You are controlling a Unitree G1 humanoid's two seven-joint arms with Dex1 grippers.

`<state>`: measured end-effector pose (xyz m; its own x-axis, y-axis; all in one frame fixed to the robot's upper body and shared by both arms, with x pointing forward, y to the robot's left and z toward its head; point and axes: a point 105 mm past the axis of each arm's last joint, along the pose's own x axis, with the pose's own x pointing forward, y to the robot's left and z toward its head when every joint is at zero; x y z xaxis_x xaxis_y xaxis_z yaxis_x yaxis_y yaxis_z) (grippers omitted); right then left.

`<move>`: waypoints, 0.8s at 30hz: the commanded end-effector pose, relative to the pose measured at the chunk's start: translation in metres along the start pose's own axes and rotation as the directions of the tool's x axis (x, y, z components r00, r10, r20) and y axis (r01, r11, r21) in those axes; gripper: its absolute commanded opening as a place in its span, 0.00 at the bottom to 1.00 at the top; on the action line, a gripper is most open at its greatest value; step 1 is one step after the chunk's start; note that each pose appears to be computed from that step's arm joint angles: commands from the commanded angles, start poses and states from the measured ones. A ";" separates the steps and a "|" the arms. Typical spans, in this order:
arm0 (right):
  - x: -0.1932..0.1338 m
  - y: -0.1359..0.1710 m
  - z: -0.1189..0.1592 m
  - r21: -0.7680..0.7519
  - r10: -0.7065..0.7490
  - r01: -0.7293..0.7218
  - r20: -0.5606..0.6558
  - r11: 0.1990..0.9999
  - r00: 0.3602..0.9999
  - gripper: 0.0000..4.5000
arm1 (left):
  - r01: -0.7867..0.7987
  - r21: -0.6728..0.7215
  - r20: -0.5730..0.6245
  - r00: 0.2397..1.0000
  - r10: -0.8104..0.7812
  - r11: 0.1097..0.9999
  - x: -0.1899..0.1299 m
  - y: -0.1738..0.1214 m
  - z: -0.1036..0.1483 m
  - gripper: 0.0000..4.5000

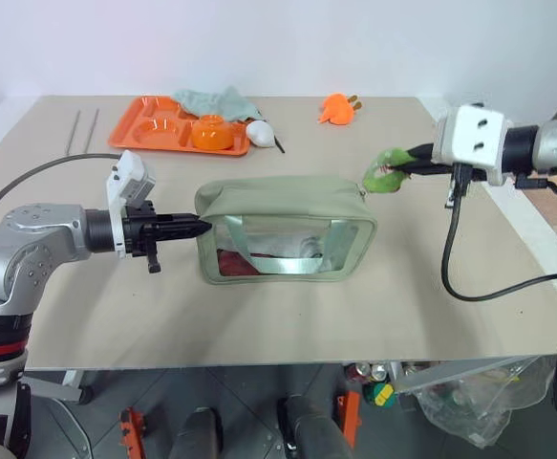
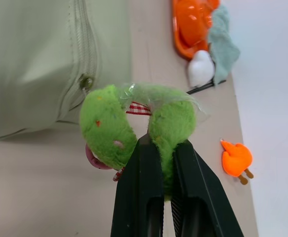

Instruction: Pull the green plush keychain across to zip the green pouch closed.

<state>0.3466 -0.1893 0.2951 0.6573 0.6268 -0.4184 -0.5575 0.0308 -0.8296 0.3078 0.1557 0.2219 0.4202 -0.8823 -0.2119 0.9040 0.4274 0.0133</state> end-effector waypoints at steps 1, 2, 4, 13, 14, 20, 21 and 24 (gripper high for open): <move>0.001 -0.003 0.012 -0.065 -0.032 0.033 0.028 0.997 0.999 0.01 | -0.041 0.024 0.048 0.998 0.039 0.999 -0.010 0.002 0.013 0.00; 0.004 -0.002 0.014 -0.054 -0.033 0.036 0.047 0.998 0.998 0.01 | -0.049 0.020 0.061 0.997 0.047 0.999 -0.012 0.003 0.015 0.00; 0.018 0.002 0.019 -0.029 -0.045 0.048 0.089 0.998 0.995 0.01 | -0.052 0.012 0.078 0.996 0.051 0.999 -0.015 0.003 0.017 0.00; 0.048 0.052 -0.023 -0.018 0.097 -0.098 -0.051 0.995 0.994 0.01 | -0.058 0.004 0.071 0.996 0.057 0.998 -0.020 0.000 0.014 0.00; 0.045 0.046 -0.026 -0.016 0.078 -0.079 -0.061 0.997 0.995 0.01 | -0.058 0.003 0.070 0.996 0.058 0.998 -0.020 0.000 0.014 0.00; 0.019 0.016 -0.038 -0.011 -0.025 0.024 -0.105 1.000 0.994 0.01 | -0.061 0.000 0.066 0.996 0.061 0.998 -0.022 0.001 0.013 0.00; 0.016 0.015 -0.040 -0.011 -0.029 0.028 -0.117 1.000 0.993 0.01 | -0.061 -0.001 0.066 0.996 0.061 0.998 -0.022 0.002 0.013 0.00; 0.008 0.012 -0.052 -0.006 -0.045 0.045 -0.164 0.999 0.985 0.01 | -0.056 -0.002 0.064 0.996 0.056 0.998 -0.021 0.001 0.012 0.00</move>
<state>0.3714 -0.2079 0.2445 0.7013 0.5276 -0.4793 -0.5772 0.0259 -0.8162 0.3028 0.1658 0.2237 0.4496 -0.8760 -0.1746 0.8871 0.4608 -0.0276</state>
